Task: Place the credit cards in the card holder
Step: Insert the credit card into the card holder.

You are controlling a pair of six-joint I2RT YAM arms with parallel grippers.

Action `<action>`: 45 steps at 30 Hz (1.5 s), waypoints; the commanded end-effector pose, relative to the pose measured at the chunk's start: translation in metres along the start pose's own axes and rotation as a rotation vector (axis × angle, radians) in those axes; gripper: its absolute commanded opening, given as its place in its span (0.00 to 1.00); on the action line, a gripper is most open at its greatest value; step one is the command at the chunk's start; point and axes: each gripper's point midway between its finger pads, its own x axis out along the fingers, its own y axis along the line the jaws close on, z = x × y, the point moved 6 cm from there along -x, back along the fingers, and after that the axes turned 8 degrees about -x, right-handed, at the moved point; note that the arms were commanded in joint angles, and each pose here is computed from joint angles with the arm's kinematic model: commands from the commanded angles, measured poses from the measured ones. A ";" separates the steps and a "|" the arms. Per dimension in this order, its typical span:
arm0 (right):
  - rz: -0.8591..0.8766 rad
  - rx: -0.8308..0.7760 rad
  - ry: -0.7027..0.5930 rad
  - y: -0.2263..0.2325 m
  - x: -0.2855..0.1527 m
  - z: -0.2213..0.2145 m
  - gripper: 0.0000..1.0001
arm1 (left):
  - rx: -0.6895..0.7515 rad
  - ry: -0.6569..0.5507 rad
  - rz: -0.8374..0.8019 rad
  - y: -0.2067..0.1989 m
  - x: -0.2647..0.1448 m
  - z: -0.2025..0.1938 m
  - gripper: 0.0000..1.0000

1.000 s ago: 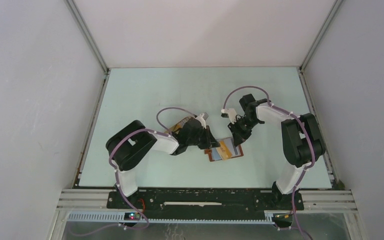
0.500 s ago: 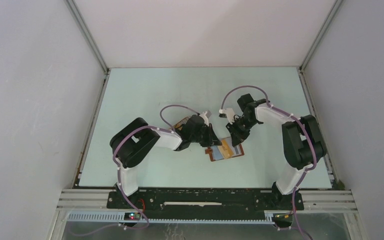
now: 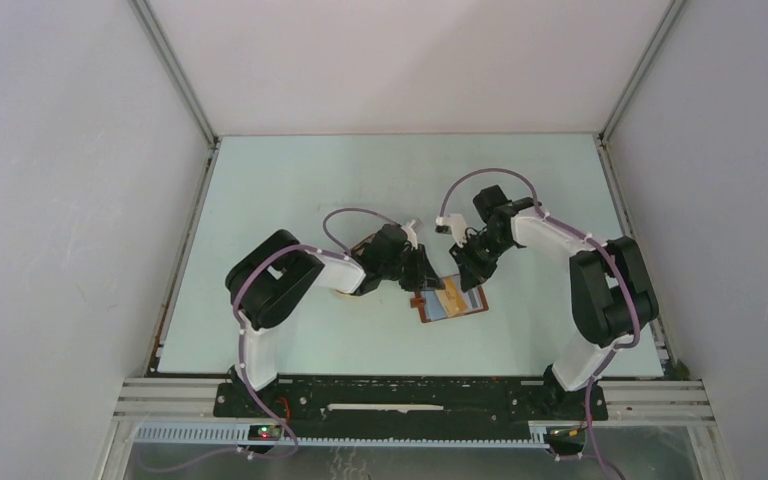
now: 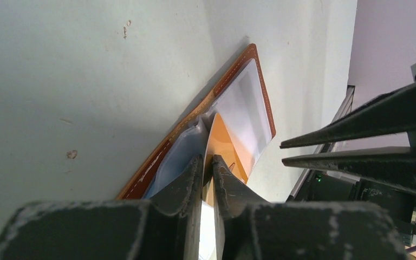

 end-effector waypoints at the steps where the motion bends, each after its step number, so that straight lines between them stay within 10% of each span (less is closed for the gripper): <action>1: -0.023 -0.090 -0.090 0.009 -0.019 0.022 0.21 | -0.020 0.027 0.130 0.028 0.005 -0.004 0.16; 16: -0.055 -0.335 -0.180 0.042 -0.015 0.042 0.22 | -0.039 0.091 0.131 0.028 0.013 -0.005 0.18; 26: -0.198 -0.852 -0.254 0.075 0.015 0.049 0.21 | -0.044 0.106 0.122 0.029 0.014 -0.004 0.20; 45: -0.382 -0.845 -0.050 0.047 0.056 0.050 0.14 | -0.038 0.117 0.125 0.031 0.016 -0.003 0.24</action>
